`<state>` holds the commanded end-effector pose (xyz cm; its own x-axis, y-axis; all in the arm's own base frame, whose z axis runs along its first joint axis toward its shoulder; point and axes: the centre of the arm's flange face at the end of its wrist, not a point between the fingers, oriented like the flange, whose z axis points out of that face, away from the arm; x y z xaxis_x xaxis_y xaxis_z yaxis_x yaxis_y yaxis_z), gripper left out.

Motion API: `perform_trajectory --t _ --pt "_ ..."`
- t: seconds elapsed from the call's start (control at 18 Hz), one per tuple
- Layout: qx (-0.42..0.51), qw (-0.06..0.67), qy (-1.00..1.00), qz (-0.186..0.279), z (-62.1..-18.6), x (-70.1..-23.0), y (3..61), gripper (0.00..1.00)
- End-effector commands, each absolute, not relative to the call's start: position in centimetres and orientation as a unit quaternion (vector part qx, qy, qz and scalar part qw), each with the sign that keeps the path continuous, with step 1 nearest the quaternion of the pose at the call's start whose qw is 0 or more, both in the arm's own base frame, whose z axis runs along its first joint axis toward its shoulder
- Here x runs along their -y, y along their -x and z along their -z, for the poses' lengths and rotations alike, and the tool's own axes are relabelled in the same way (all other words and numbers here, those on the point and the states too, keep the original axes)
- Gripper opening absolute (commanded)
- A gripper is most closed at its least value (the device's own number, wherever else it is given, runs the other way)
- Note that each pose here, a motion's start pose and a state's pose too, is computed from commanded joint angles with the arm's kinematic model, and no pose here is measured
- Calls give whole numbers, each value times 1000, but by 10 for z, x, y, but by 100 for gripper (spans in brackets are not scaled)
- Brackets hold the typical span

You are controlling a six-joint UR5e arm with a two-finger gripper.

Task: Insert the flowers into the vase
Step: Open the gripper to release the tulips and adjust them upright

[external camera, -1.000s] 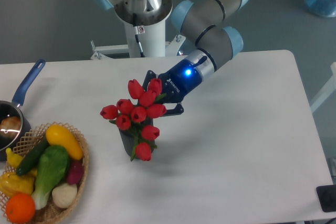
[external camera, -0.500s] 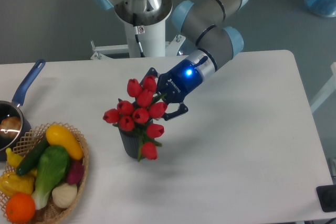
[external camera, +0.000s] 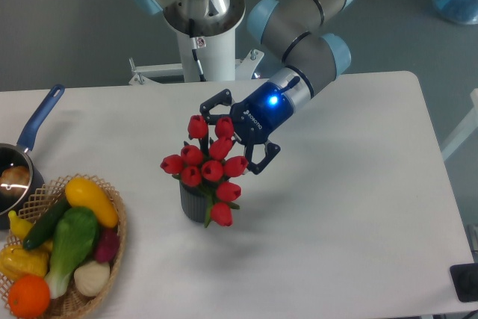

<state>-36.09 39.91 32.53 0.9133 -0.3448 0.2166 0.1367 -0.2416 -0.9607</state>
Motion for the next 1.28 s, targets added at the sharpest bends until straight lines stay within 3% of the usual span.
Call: perform_trajectory --t 0.5,1.28 --pt "-83 589 782 188 -346 -387 311 100" --pt "-89 497 847 165 -319 -378 310 100"
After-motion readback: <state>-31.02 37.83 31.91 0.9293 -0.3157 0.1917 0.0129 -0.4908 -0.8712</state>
